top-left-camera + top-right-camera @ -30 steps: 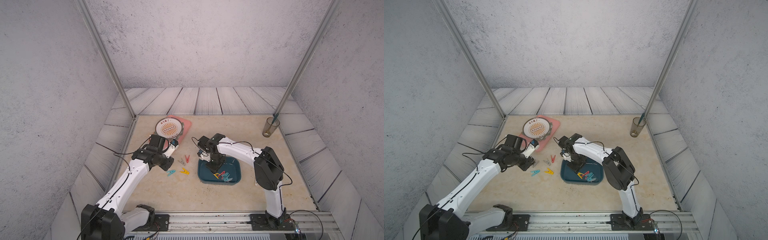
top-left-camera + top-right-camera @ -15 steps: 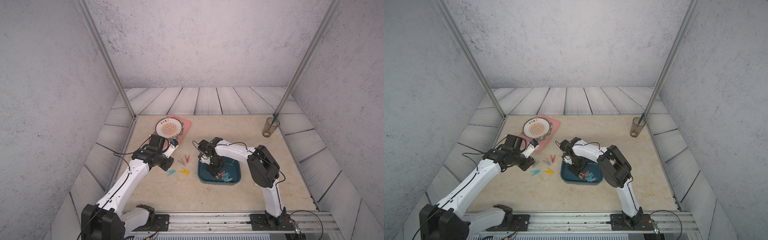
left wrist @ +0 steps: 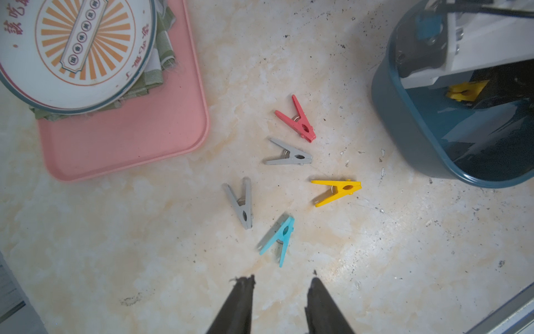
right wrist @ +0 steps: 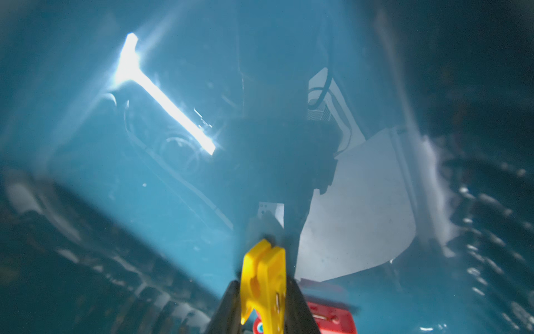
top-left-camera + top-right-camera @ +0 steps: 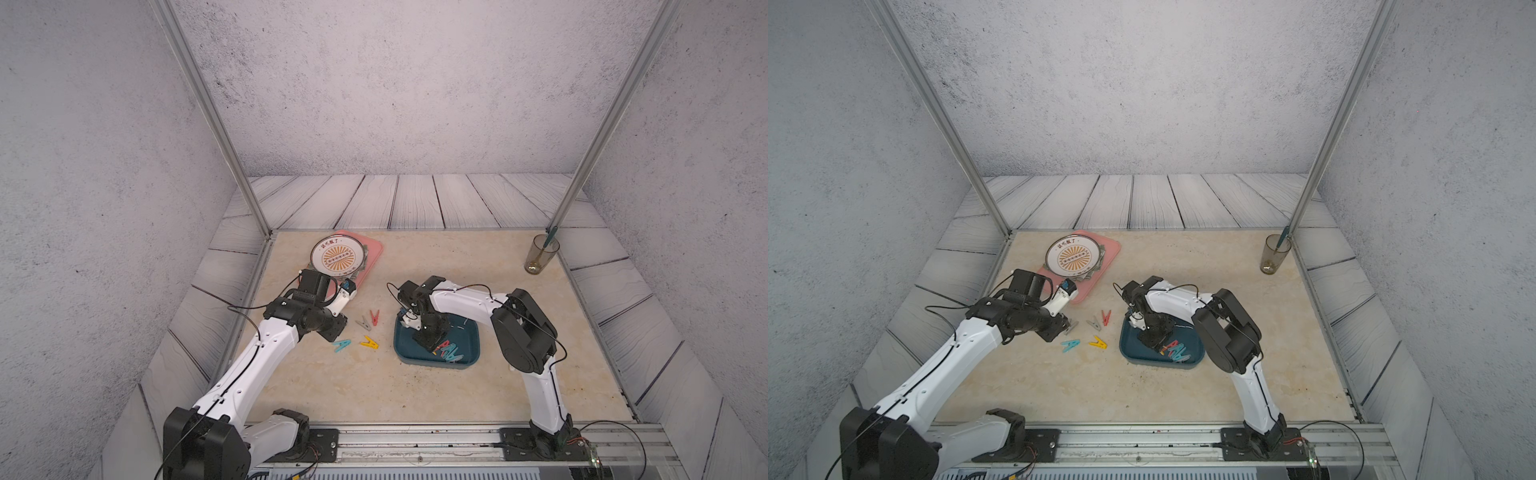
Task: Take the clothespins out of the storage box
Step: Pick up the clothespin from the storage box, then place the clothespin at the center of the board.
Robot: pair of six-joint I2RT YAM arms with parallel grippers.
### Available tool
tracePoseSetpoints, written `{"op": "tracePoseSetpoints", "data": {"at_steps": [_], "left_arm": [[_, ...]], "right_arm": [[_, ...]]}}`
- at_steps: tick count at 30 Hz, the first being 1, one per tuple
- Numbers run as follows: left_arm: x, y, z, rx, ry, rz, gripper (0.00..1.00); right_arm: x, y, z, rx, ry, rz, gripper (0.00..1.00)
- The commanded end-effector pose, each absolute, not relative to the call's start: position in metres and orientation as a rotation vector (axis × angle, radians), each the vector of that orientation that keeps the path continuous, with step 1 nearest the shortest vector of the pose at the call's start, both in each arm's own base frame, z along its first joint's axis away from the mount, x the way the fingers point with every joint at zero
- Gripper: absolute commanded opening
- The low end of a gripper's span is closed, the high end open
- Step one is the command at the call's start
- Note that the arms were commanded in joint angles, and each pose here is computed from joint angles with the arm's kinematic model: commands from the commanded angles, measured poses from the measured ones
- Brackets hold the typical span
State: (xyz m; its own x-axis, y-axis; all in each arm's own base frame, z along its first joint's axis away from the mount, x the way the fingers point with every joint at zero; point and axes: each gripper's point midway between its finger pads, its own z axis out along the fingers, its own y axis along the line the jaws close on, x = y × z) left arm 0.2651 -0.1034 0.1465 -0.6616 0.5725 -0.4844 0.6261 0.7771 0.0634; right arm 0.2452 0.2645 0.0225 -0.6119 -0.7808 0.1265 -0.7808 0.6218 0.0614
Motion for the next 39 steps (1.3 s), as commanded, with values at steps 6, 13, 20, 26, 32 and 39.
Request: {"op": "tracePoseSetpoints", "data": {"at_steps": [6,13,20,26,32,39], "left_arm": [[0.264,-0.100,0.143,0.867,2.496,-0.152,0.37],[0.265,-0.098,0.144,0.845,2.495,-0.143,0.37],[0.267,-0.092,0.144,0.802,2.504,-0.134,0.37],[0.269,-0.079,0.142,0.738,2.516,-0.105,0.37],[0.276,-0.061,0.144,0.633,2.523,-0.079,0.37],[0.282,-0.044,0.151,0.532,2.517,-0.033,0.37]], "right_arm": [[0.261,0.272,0.081,1.302,-2.831,-0.106,0.16],[0.259,0.301,0.125,1.322,-2.884,-0.377,0.15],[0.232,0.369,0.156,1.440,-2.740,-0.893,0.16],[0.208,0.420,0.140,1.559,-2.617,-0.977,0.16],[0.204,0.450,0.104,1.613,-2.605,-0.859,0.17],[0.206,0.460,0.058,1.567,-2.603,-0.741,0.18]]}}
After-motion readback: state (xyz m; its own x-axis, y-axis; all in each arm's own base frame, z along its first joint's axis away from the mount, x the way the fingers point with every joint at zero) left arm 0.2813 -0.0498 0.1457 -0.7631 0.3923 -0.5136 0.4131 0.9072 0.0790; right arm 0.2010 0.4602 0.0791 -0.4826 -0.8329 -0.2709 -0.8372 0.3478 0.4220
